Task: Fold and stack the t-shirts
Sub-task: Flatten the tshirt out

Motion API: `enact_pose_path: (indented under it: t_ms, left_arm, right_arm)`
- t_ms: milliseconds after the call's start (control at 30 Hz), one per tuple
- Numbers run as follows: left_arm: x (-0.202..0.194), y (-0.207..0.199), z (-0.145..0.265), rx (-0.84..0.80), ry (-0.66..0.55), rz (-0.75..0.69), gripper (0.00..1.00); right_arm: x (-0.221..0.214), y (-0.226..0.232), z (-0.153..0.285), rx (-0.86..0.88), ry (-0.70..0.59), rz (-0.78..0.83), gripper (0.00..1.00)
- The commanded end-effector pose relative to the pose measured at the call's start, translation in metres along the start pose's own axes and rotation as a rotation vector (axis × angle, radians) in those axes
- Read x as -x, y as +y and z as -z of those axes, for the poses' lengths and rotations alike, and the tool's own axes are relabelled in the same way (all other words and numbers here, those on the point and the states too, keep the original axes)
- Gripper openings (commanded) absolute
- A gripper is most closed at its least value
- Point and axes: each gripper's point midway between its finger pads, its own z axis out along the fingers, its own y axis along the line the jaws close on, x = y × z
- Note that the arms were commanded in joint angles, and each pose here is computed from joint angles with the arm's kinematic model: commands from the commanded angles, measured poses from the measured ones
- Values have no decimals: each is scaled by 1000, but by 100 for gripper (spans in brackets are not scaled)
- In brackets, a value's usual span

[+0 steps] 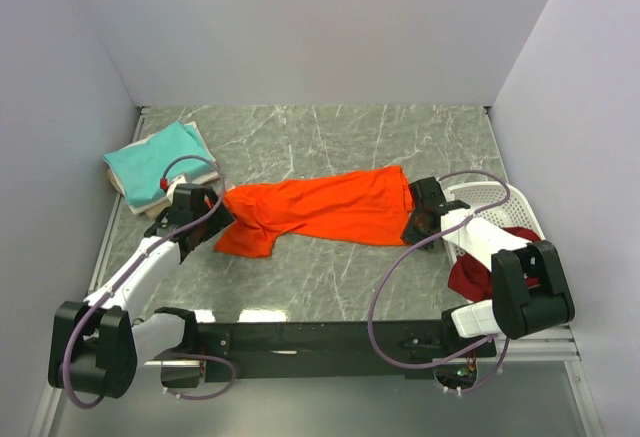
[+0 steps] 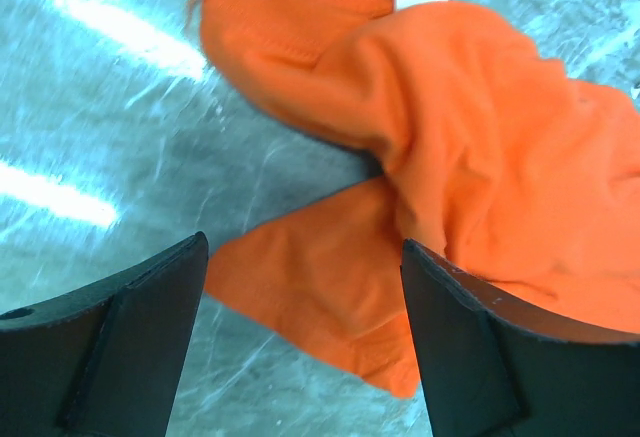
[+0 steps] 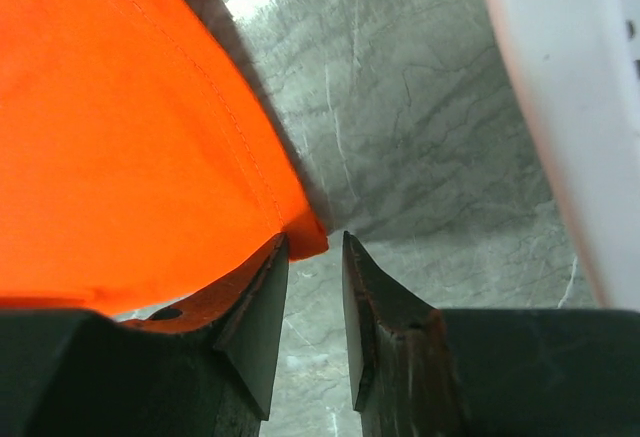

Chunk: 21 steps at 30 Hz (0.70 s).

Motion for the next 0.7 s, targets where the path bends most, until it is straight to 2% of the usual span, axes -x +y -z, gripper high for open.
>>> enact_pose_path:
  t_ms: [0,133,300,467,567,600,667]
  left_arm:
    - [5,-3,7,-28,-30,65,83]
    - [-5,9,4,8,-19,91,81]
    - [-6,17,8,5,-69,158,77]
    - [-13,24,7,16,-65,157,72]
    - [-18,28,5,23,-60,158,68]
    - [-21,31,4,31,-55,160,66]
    - [-24,33,4,36,-54,165,64]
  right_arm:
    - [-2,-1,-1,9,-4,-11,35]
    - [-7,-4,-7,0,6,-14,34]
    - [-6,-2,-12,4,3,-15,32]
    - [-5,0,-18,-2,12,0,28]
    - [-5,3,-21,2,23,9,17]
    - [-5,4,-20,8,27,13,9]
    - [-6,5,-20,9,31,18,2]
